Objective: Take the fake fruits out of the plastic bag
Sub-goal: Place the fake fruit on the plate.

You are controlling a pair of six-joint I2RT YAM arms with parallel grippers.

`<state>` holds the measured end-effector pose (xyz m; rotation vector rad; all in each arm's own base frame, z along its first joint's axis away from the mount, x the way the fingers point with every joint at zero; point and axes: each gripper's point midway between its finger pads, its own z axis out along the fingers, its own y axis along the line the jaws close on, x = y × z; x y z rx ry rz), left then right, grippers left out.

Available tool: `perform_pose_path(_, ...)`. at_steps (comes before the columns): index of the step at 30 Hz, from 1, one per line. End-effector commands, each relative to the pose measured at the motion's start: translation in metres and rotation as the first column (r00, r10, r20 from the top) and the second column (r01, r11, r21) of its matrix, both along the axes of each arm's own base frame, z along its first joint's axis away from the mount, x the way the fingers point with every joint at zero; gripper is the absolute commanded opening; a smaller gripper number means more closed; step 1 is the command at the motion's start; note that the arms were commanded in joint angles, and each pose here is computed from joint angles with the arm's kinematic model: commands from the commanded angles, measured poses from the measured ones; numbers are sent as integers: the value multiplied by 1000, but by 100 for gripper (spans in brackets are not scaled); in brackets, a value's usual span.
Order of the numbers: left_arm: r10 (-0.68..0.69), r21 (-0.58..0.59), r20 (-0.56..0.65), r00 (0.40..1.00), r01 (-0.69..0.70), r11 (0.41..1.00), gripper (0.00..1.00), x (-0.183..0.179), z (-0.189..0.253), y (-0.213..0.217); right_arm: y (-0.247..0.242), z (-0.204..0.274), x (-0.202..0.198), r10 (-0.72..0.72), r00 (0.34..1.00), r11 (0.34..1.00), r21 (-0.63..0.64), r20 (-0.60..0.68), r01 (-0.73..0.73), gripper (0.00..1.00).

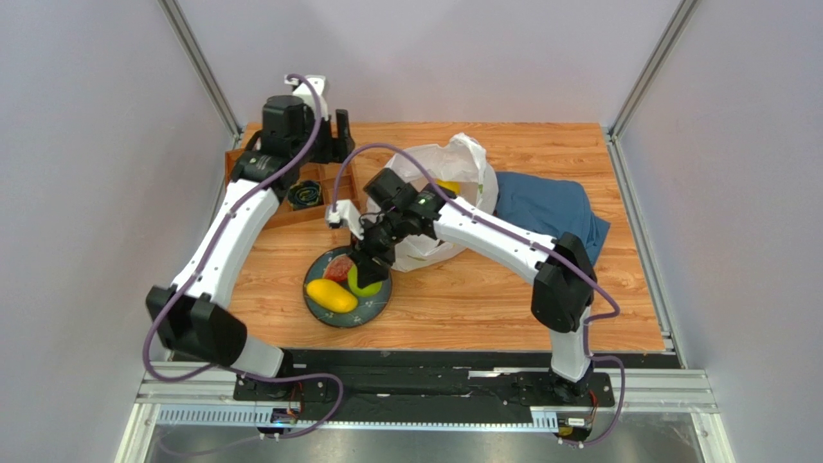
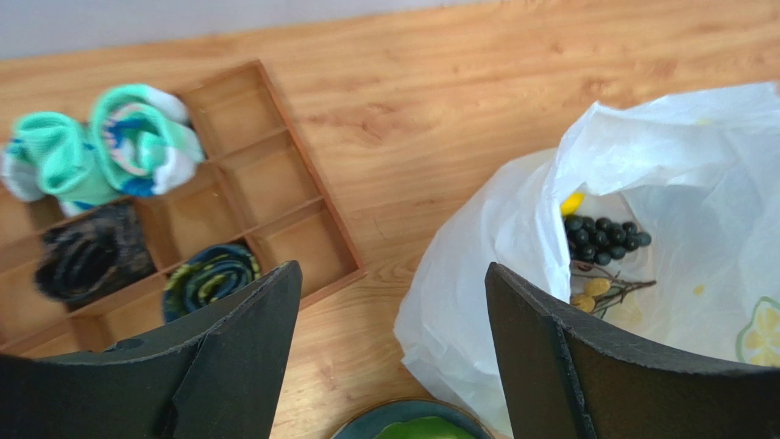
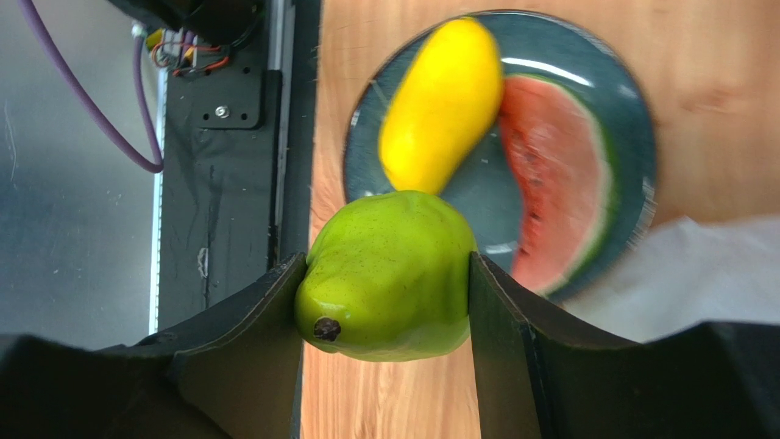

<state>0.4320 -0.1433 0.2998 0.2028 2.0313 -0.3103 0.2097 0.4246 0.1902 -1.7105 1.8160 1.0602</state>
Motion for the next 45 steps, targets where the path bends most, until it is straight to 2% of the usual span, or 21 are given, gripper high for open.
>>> perform_pose_path(1, 19, -8, 115, 993, -18, 1000, 82, -37, 37, 24, 14, -23, -6, 56, 998, 997, -47, 20, -55, 29)
perform_pose_path(6, 8, -29, 140, 990, -4, 1000, 81, -68, 35, 36, 20, -62, -2, 63, 995, 990, -130, 81, -52, 28)
perform_pose_path(14, 22, -79, 132, 991, -12, 997, 81, -81, 26, 47, 43, -95, 15, 88, 972, 980, -192, 216, -46, 27)
perform_pose_path(29, -24, -129, 98, 995, 37, 991, 80, -91, 13, 41, 90, -92, 20, 72, 958, 993, -111, 277, -42, 28)
perform_pose_path(39, -39, -142, 83, 996, 51, 989, 80, -86, 11, 36, 100, -92, 26, 43, 957, 996, -82, 287, -21, 30)
perform_pose_path(40, -41, -144, 83, 996, 53, 988, 80, -87, 11, 35, 101, -91, 27, 40, 957, 997, -77, 287, -19, 31)
perform_pose_path(42, -43, -147, 81, 996, 55, 988, 80, -86, 10, 35, 101, -94, 27, 34, 959, 997, -80, 283, -12, 39)
perform_pose_path(45, -41, -144, 83, 996, 53, 988, 80, -86, 11, 35, 99, -96, 29, 22, 957, 996, -88, 288, 4, 58)
